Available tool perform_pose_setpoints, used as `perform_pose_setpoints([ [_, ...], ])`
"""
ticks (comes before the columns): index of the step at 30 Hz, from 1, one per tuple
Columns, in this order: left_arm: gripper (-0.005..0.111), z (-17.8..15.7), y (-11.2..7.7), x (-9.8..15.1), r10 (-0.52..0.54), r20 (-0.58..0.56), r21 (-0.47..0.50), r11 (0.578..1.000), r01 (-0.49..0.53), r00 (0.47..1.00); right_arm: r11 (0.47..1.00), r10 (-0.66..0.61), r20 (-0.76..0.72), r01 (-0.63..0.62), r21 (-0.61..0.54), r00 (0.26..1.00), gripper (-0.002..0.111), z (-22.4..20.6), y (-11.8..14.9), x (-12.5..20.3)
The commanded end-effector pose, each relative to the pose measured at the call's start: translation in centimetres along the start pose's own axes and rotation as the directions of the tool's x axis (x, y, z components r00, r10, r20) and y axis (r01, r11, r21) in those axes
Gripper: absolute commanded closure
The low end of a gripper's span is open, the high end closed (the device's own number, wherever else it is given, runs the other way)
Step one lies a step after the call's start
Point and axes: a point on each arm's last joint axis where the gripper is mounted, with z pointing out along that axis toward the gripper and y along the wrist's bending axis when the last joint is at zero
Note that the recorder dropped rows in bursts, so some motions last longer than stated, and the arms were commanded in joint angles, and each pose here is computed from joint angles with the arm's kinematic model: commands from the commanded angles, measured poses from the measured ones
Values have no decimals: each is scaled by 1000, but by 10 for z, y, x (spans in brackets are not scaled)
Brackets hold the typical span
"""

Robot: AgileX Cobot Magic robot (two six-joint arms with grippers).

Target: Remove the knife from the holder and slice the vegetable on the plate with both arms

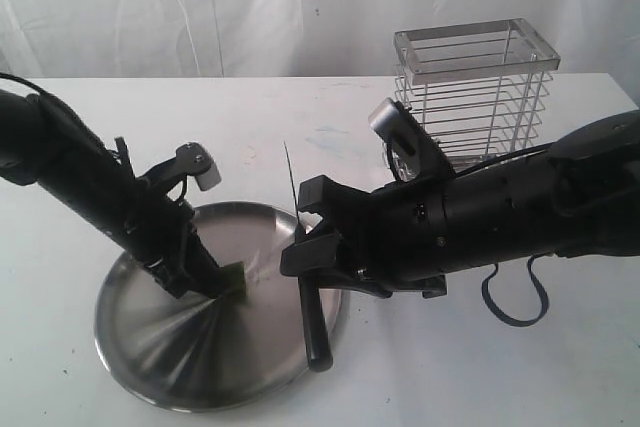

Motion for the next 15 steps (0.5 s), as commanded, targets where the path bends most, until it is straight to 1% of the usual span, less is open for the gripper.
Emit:
perform_pose_setpoints([
  [1,107,5,-11,7,-25,9,-95,995,26,1000,1000,-7,10,7,-12,1000,108,-3,1,0],
  [3,107,6,-12,10,-8,6,-144,989,9,1000,1000,-7,10,7,-12,1000,108,-3,1,0],
  [11,106,8,-13,13,-9,0,-132,991,9,1000,1000,-7,13,7,-10,1000,108,-3,1,-1],
  [13,101,8,-15,13,-6,-2,-115,993,5,1000,1000,-7,13,7,-10,1000,108,-3,1,-1],
  [15,91,8,-16,13,-6,-4,-101,995,5,1000,1000,-7,8,7,-13,1000,108,-3,1,0],
])
